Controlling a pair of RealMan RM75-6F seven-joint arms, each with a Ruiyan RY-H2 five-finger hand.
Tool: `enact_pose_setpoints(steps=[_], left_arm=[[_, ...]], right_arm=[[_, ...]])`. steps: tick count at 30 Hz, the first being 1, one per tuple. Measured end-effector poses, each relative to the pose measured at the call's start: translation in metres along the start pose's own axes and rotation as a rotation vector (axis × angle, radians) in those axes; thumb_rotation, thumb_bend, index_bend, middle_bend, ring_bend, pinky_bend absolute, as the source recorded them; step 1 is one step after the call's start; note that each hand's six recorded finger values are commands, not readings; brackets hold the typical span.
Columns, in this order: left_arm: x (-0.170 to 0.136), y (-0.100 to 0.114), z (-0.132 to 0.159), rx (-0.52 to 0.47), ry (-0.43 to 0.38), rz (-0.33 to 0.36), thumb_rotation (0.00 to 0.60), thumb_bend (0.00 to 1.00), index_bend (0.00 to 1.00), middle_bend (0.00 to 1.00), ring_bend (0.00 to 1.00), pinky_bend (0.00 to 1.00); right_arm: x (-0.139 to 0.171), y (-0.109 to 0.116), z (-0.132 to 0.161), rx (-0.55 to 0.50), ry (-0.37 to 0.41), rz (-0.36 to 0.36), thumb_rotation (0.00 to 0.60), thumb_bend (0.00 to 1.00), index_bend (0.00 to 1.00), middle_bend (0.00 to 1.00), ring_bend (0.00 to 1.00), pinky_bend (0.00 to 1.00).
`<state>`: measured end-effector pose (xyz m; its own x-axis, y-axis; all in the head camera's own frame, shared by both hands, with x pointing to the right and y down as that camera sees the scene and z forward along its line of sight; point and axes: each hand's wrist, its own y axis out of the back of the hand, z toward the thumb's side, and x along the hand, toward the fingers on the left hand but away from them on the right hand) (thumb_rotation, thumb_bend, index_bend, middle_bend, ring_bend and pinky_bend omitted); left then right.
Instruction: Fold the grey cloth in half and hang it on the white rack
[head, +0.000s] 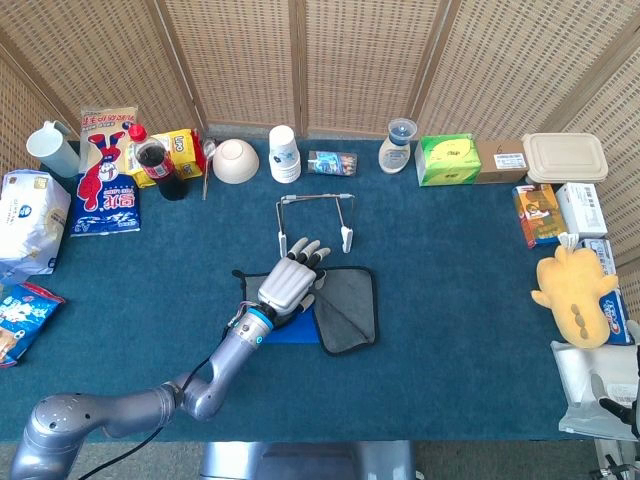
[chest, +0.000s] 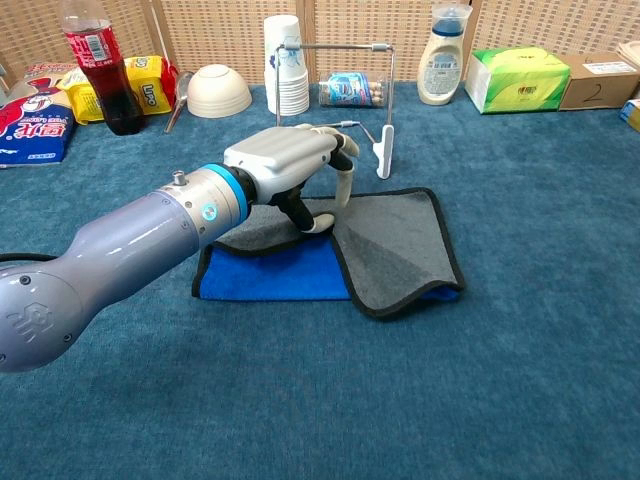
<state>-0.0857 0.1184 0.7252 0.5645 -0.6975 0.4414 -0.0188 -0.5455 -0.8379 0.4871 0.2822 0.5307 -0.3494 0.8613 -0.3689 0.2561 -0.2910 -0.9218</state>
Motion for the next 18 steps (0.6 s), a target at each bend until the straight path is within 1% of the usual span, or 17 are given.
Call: enact_pose_setpoints(steps=[13,18], left_arm=[[-0.005,-0.0011,-0.0008,-0.002,0.003,0.015,0.6,0.22,0.22,0.05,0.0,0.0],[-0.0089,-0.0035,-0.0026,0.0,0.006,0.011,0.6,0.2,0.18,0.04,0.0,0.0]], right_arm=[[0.0009,0.0005,0.0012,0.0,0.003,0.0,0.6,0.32,0.04,0.03,0.0,0.0],[0.0011,0.0007,0.0023,0.001,0.007,0.0,0.6,0.32,0.04,0.03,0.0,0.0]])
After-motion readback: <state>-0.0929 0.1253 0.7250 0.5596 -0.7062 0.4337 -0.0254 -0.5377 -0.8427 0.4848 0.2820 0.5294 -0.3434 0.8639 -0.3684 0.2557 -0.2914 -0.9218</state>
